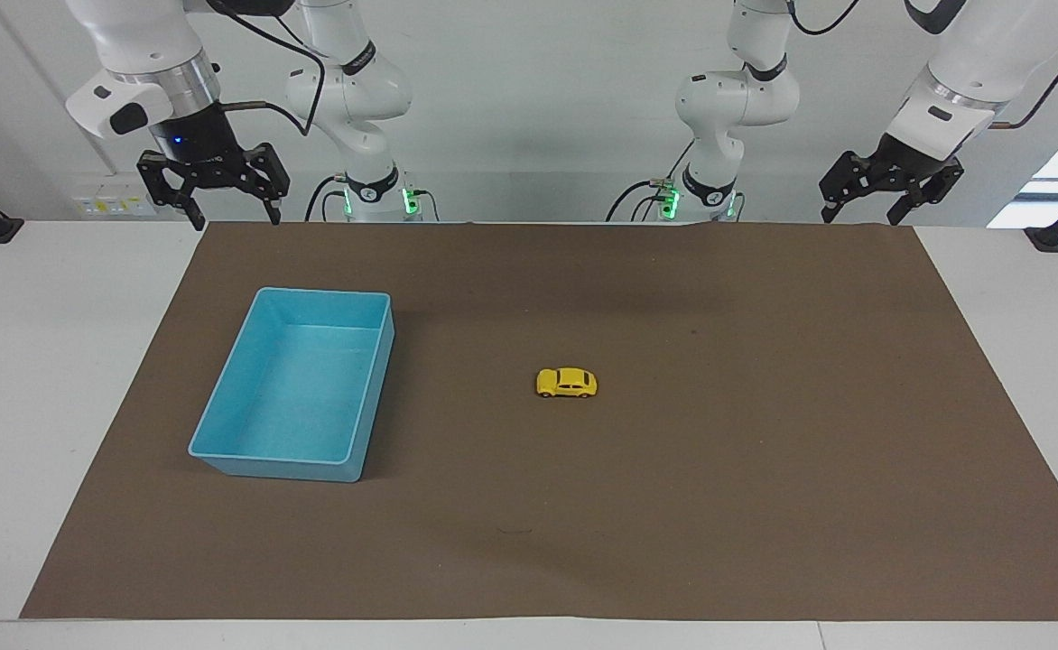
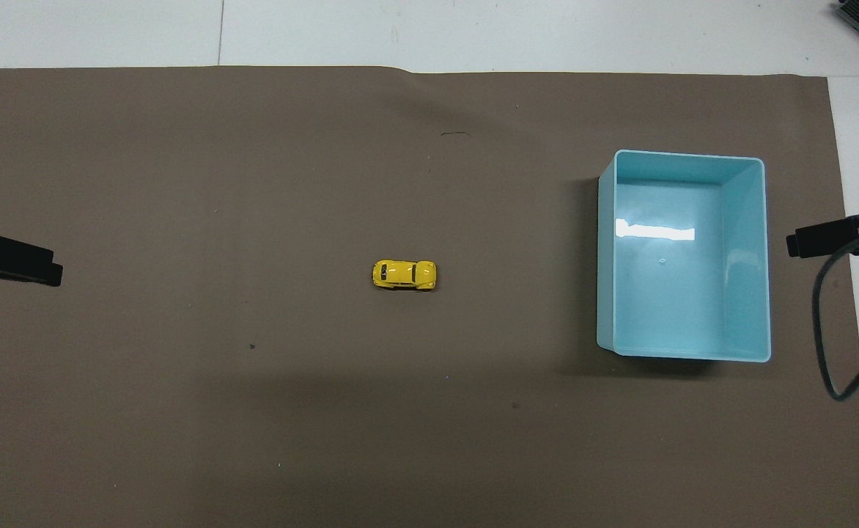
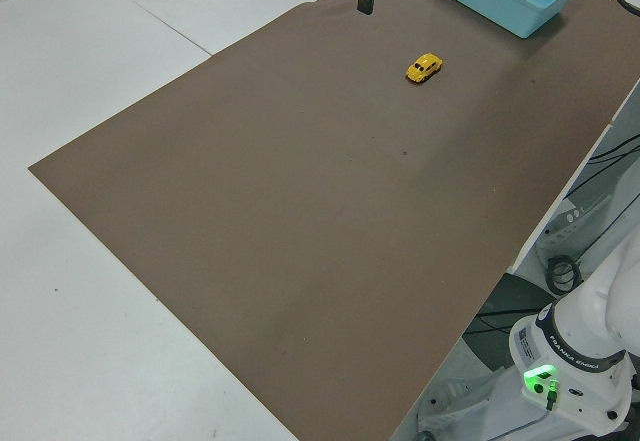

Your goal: Wind up and store yellow beetle car

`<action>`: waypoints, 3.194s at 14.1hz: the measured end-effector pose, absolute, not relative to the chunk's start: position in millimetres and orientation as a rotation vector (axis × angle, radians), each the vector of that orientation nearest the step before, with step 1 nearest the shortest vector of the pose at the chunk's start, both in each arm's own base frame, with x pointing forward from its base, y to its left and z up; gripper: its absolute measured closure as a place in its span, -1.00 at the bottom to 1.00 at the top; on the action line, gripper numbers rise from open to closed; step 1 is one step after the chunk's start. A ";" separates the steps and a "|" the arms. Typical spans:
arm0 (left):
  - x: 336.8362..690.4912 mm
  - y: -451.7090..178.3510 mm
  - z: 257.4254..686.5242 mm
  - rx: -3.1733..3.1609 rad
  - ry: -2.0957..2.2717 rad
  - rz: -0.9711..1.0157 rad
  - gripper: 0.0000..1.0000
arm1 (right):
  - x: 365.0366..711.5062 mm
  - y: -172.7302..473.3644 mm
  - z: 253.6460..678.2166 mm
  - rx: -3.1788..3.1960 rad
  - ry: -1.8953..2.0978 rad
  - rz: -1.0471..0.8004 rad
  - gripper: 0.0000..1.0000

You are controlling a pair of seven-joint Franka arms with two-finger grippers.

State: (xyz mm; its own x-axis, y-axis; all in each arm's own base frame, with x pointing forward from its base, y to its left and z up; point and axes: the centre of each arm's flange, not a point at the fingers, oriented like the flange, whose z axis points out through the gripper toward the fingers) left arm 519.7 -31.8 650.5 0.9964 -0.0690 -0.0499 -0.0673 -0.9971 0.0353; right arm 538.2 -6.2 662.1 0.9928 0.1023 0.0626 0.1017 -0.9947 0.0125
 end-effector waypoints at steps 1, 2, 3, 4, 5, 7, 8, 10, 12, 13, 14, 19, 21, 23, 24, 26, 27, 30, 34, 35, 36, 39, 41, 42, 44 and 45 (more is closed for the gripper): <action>519.7 -31.8 650.5 3.105 -0.106 -0.079 -1.00 | 538.2 -6.2 662.1 3.127 0.160 0.099 -1.00; 519.7 -31.8 650.5 3.105 -0.106 -0.079 -1.00 | 538.2 -6.2 662.1 3.127 0.160 0.099 -1.00; 519.7 -31.8 650.5 3.105 -0.106 -0.079 -1.00 | 538.2 -6.2 662.1 3.127 0.160 0.099 -1.00; 519.7 -31.8 650.5 3.105 -0.106 -0.079 -1.00 | 538.2 -6.2 662.1 3.127 0.160 0.099 -1.00; 519.7 -31.8 650.4 3.105 -0.106 -0.080 -1.00 | 538.2 -6.2 662.1 3.127 0.160 0.099 -1.00; 519.7 -31.6 649.1 3.105 -0.105 -0.084 -1.00 | 538.2 -6.2 662.1 3.127 0.160 0.099 -1.00; 519.7 -31.5 648.4 3.105 -0.105 -0.086 -1.00 | 538.2 -6.2 662.1 3.127 0.160 0.099 -1.00; 519.7 -30.8 647.1 3.105 -0.103 -0.090 -1.00 | 538.2 -6.2 662.1 3.127 0.160 0.099 -1.00; 520.1 -30.5 644.9 3.105 -0.102 -0.092 -1.00 | 538.2 -6.2 662.1 3.127 0.160 0.099 -1.00; 520.8 -30.4 643.5 3.105 -0.100 -0.090 -1.00 | 538.2 -6.2 662.1 3.127 0.160 0.099 -1.00; 521.5 -30.0 643.0 3.105 -0.099 -0.083 -1.00 | 538.2 -6.2 662.1 3.127 0.160 0.099 -1.00; 523.0 -26.2 644.0 3.105 -0.081 -0.064 -1.00 | 538.2 -6.2 662.1 3.127 0.160 0.099 -1.00; 522.5 -25.2 645.7 3.108 0.034 -0.057 -1.00 | 538.2 -6.2 662.1 3.127 0.160 0.099 -1.00; 522.5 -26.8 647.7 3.103 0.202 -0.044 -1.00 | 538.2 -6.2 662.1 3.127 0.160 0.099 -1.00; 522.3 -28.4 647.9 3.099 0.260 -0.043 -1.00 | 538.2 -6.2 662.1 3.127 0.160 0.099 -1.00; 522.0 -32.2 644.5 3.089 0.374 -0.057 -1.00 | 538.2 -6.2 662.1 3.127 0.160 0.099 -1.00; 521.7 -34.8 639.6 3.084 0.432 -0.074 -1.00 | 538.2 -6.2 662.1 3.127 0.160 0.099 -1.00; 522.3 -48.5 619.9 3.059 0.632 -0.117 -1.00 | 538.2 -6.2 662.1 3.127 0.160 0.099 -1.00; 525.1 -100.7 581.3 2.995 0.897 -0.090 -1.00 | 538.2 -6.2 662.1 3.127 0.160 0.099 -1.00; 525.6 -110.1 573.9 2.972 0.960 -0.074 -1.00 | 538.2 -6.2 662.1 3.127 0.160 0.099 -1.00; 526.2 -115.5 567.5 2.949 1.026 -0.068 -1.00 | 538.2 -6.2 662.1 3.127 0.160 0.099 -1.00; 531.0 -137.1 542.3 2.829 1.299 -0.043 -1.00 | 538.2 -6.2 662.1 3.127 0.160 0.099 -1.00; 535.9 -158.1 521.1 2.740 1.477 -0.045 -1.00 | 538.2 -6.2 662.1 3.127 0.160 0.099 -1.00; 538.3 -169.2 510.5 2.704 1.547 -0.050 -1.00 | 538.2 -6.2 662.1 3.127 0.160 0.099 -1.00; 543.9 -188.5 491.5 2.627 1.672 -0.051 -1.00 | 538.2 -6.2 662.1 3.127 0.160 0.099 -1.00; 545.8 -196.8 483.2 2.587 1.732 -0.051 -1.00 | 538.2 -6.2 662.1 3.127 0.160 0.099 -1.00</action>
